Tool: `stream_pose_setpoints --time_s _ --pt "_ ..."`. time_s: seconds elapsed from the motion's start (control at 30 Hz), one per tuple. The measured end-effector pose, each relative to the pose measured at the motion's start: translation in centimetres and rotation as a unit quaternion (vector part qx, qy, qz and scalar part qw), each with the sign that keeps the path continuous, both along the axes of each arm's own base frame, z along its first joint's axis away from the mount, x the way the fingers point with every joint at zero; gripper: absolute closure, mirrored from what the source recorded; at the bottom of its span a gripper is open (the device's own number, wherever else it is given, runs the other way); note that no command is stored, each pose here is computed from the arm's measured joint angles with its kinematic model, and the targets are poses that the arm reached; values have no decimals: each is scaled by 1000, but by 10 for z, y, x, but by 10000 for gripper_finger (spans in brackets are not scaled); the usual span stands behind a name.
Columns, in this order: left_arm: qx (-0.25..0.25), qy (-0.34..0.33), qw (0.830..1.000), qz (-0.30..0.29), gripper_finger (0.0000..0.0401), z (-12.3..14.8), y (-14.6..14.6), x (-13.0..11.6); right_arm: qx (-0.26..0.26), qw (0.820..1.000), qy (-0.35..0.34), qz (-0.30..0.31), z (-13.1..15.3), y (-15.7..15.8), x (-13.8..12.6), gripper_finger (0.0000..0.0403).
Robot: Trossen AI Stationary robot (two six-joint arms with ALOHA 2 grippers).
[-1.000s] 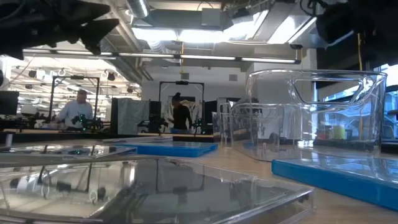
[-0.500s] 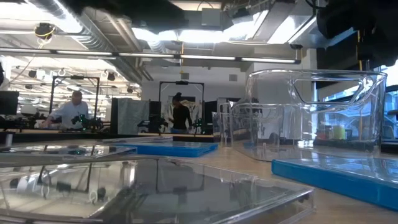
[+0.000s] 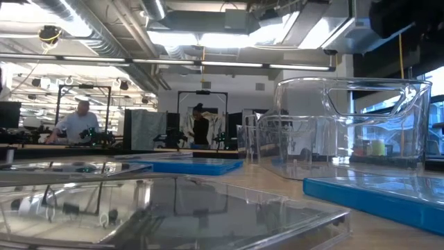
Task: Pick & place jewel cases by type
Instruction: Put the bottom right blue CD case into the top transparent bin
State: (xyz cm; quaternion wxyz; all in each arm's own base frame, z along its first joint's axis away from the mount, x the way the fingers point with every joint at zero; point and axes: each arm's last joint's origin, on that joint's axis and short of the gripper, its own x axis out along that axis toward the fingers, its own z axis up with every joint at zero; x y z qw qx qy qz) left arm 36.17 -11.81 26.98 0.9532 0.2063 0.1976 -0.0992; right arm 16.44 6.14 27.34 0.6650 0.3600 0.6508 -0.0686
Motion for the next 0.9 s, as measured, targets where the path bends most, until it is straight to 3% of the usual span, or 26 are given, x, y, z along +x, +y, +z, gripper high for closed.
stream_pose_setpoints --time_s 0.3,0.7,0.9 --pt "-10 17 999 -25 217 -25 -37 32 -11 997 50 -61 -2 35 -16 143" --pt "-18 -17 998 -51 217 -64 -84 91 -85 989 81 -90 -20 68 -18 143" --pt "-22 -44 997 -62 217 -88 -104 119 -114 985 110 -71 -35 80 -14 143"
